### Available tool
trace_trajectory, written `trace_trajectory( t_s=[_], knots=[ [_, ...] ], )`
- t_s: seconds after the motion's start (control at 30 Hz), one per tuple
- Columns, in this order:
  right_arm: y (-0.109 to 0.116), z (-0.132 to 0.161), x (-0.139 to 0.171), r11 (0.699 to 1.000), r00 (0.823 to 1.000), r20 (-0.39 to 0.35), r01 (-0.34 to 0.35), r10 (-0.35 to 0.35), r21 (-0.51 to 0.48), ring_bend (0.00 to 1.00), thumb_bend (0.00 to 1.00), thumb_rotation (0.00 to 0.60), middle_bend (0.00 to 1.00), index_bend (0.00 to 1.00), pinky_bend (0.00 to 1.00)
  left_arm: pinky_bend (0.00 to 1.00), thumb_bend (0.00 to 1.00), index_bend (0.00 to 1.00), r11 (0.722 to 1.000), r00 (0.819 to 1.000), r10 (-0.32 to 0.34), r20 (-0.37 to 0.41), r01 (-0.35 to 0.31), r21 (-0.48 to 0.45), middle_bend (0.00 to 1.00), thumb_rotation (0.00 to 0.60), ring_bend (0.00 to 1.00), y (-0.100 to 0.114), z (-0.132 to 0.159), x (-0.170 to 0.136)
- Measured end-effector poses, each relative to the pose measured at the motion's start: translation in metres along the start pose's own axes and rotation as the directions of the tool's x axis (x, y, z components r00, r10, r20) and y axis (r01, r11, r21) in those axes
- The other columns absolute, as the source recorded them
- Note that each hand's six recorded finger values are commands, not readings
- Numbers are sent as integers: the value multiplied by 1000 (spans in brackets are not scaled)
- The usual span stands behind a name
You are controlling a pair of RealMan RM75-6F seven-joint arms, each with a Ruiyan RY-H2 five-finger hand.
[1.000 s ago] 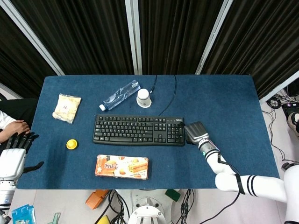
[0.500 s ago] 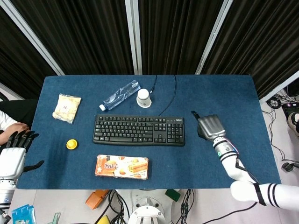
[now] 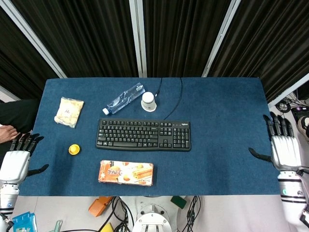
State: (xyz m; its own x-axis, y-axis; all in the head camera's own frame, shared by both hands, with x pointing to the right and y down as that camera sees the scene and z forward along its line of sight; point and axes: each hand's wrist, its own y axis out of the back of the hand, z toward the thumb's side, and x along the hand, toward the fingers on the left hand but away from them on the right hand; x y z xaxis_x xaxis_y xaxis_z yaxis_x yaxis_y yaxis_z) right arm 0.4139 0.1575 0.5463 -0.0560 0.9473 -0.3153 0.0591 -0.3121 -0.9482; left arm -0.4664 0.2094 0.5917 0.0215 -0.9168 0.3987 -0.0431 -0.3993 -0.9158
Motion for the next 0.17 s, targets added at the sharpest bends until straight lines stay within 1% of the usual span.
trace_trajectory(
  t_s=[0.07, 0.17],
  knots=[
    [-2, -12, 16, 1000, 1000, 10, -1, 1, -17, 0, 227, 478, 0, 0, 0, 0, 115, 173, 1000, 1000, -1, 2, 1, 0, 135, 600, 69, 0, 1, 1],
    [-7, -17, 29, 999, 1000, -4, -19, 19, -26, 0, 228, 479, 0, 0, 0, 0, 115, 173, 1000, 1000, 1, 7, -1, -1, 135, 600, 69, 0, 2, 2]
  ],
)
